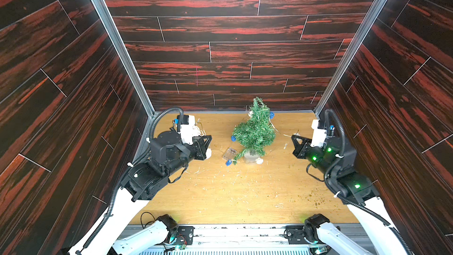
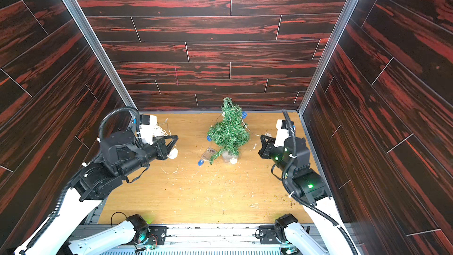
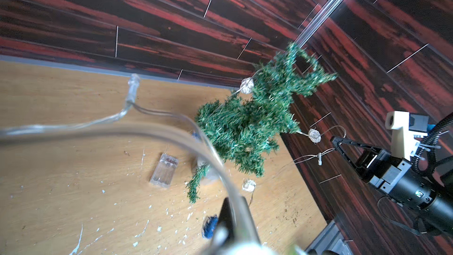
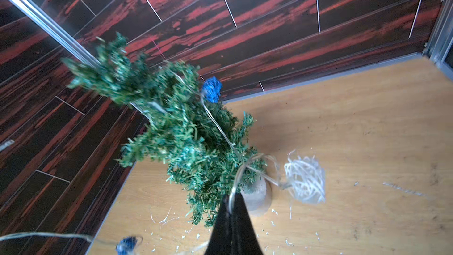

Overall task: Remove string lights from the small christmas tree
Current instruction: Remove the light string from the Christmas tree.

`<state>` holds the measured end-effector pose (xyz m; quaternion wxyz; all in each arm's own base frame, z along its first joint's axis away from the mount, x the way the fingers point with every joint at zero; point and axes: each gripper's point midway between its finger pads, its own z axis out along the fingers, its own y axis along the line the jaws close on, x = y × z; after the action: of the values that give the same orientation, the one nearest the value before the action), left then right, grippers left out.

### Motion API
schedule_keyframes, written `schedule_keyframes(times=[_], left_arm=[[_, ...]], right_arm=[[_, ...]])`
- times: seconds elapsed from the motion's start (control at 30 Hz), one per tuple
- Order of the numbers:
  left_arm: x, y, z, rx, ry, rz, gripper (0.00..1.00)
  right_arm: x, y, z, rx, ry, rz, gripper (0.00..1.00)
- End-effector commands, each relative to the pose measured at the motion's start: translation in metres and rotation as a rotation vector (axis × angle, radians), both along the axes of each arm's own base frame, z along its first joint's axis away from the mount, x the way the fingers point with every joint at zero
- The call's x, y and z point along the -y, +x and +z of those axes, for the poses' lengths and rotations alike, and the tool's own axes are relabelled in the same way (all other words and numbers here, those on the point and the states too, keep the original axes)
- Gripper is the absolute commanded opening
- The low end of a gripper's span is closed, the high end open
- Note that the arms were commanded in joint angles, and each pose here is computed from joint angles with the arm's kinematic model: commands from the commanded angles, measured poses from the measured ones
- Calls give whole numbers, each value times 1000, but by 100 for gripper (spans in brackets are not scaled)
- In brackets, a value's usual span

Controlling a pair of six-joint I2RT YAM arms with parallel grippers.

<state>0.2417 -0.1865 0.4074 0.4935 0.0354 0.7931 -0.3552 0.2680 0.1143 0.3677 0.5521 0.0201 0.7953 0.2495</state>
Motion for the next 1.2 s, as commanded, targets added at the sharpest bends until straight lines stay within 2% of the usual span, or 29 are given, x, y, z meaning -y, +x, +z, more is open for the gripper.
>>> schedule_keyframes(times=[0.0,0.2,0.43,0.63,0.73,0.97,1.17], left_arm=[[0,-5,31,52,-33,-16,0],[4,-7,65,93,-33,-48,0],[13,-8,111,172,-64,-97,0],[10,2,152,279,-30,-60,0],[10,7,176,341,-50,-37,0],[19,15,220,440,-67,-52,0],[23,17,243,491,-78,-59,0]], right_arm=[[4,-1,24,36,-59,3,0],[8,10,73,105,-117,-20,0],[4,19,124,205,-109,-4,0],[4,32,161,285,-98,-13,0],[5,44,180,317,-75,-11,0],[5,67,203,354,-17,10,0],[10,74,210,367,0,11,0]])
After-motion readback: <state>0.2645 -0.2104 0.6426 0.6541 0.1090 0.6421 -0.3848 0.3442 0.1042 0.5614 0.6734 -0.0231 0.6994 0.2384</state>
